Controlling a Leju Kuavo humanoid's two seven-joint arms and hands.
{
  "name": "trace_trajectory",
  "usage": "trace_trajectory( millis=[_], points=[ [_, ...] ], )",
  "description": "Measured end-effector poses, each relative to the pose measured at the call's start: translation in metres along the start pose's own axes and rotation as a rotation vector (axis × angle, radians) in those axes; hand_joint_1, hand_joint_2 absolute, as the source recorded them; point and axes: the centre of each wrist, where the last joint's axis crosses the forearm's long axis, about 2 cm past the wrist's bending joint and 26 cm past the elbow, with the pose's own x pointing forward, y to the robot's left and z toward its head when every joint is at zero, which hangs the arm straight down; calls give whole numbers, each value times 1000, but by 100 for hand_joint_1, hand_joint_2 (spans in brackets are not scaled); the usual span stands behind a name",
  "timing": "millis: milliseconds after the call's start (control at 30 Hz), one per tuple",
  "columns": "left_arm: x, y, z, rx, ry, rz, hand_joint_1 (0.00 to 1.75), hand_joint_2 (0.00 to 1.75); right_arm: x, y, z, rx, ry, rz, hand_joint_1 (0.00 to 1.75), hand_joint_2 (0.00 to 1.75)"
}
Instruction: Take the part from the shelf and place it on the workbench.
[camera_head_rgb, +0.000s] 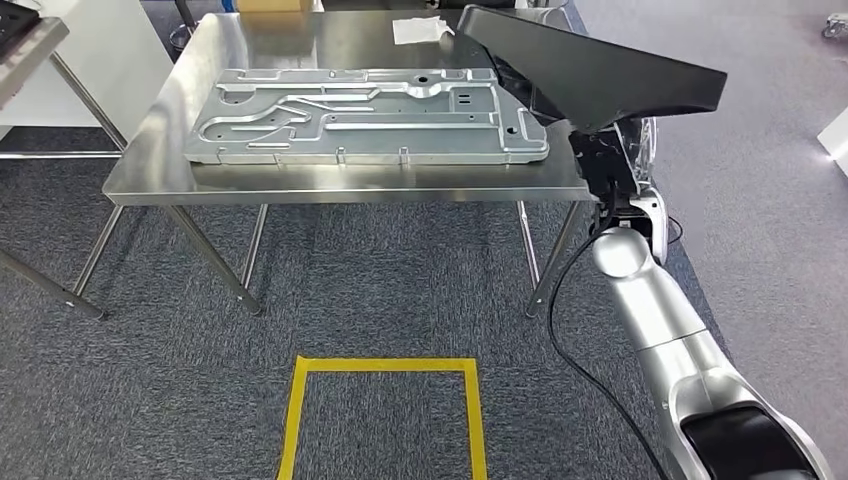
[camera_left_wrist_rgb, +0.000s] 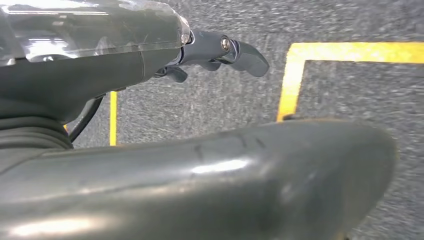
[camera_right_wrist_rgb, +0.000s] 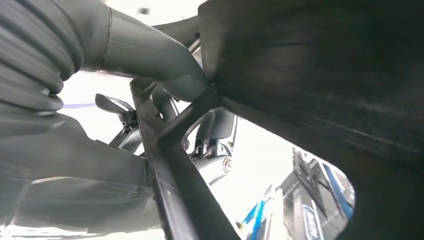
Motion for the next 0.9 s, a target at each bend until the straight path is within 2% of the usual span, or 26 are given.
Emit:
trace_trajectory(
  millis=[133,433,633,800,900],
  points=[
    [-6,3,1,2,17,-9,0,0,4,9,-2,5,5,-2,175,175],
    [1,2,-1,-18,4,-20,0,0,3,10,4,7,16,12,175,175],
    [-1,2,0,-23,17,-32,0,0,-6,5,19,20,47,27,175,175],
    [7,2,-3,-23,3,-33,0,0,-3,-2,14,-4,27,25,175,175],
    [6,2,-3,-20,13,-35,0,0,-6,-1,22,20,41,32,175,175]
  ],
)
